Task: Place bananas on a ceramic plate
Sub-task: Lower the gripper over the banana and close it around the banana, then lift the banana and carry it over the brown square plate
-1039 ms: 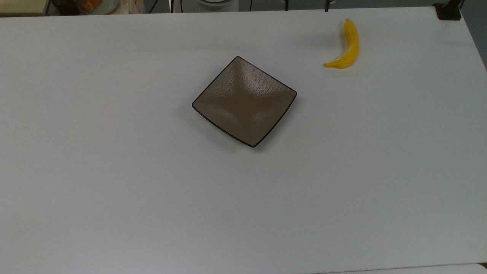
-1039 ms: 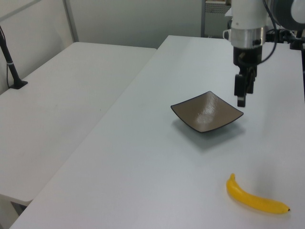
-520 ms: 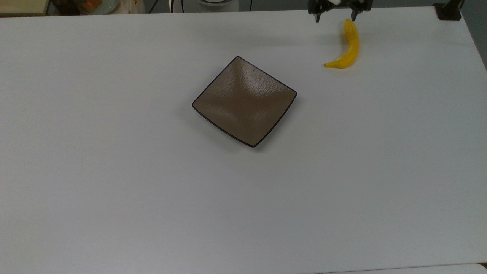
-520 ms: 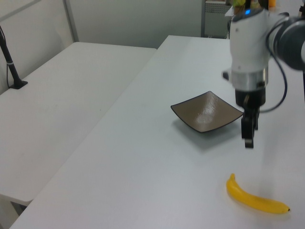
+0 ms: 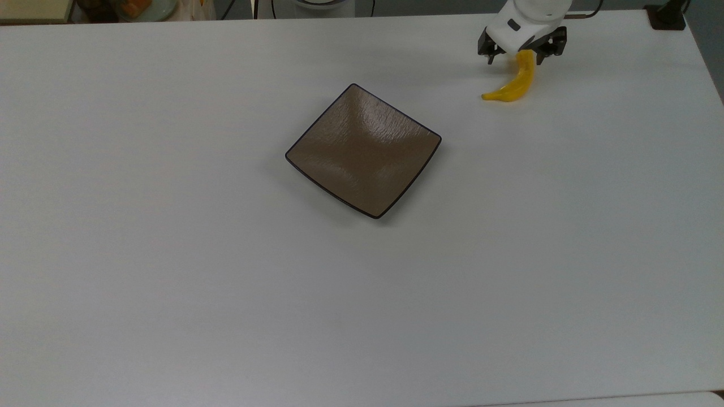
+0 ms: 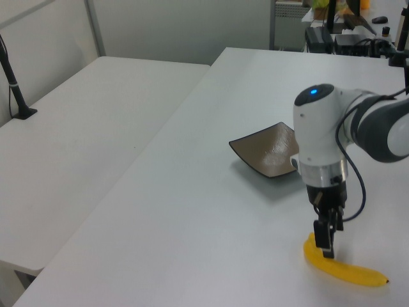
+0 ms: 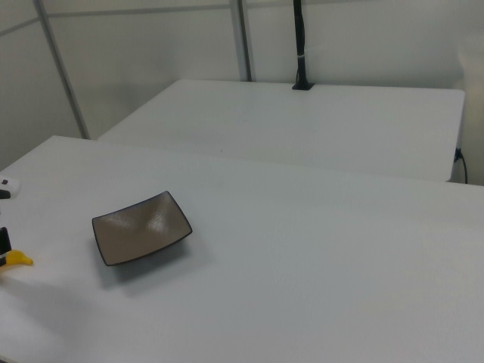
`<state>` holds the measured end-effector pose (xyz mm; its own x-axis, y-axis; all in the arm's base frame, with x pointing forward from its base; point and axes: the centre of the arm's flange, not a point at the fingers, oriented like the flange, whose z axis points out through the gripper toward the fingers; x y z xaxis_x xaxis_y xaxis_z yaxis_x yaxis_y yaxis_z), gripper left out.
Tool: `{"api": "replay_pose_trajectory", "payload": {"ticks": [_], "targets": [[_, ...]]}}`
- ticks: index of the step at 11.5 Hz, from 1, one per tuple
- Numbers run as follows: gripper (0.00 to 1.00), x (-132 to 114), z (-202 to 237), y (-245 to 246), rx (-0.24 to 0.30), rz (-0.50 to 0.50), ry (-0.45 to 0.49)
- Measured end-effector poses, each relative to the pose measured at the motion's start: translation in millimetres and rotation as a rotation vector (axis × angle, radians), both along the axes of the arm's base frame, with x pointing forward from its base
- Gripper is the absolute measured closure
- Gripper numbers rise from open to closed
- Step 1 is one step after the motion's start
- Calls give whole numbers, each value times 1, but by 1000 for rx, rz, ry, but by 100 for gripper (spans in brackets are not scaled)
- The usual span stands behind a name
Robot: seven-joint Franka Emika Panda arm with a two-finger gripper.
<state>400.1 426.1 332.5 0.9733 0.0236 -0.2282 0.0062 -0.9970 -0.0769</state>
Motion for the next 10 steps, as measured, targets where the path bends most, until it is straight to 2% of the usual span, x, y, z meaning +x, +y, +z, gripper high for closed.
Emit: {"api": "replay_pose_trajectory", "payload": {"ticks": [3,6,7,9,10], "targets": [[0,-16,-21,18,-18,-27,33],[3,-8,-33,25,6,-48,24],[12,-8,-37,26,1,-40,23],[44,-9,-38,28,-17,-1,-3],[55,-9,-37,28,-18,6,-10]]}}
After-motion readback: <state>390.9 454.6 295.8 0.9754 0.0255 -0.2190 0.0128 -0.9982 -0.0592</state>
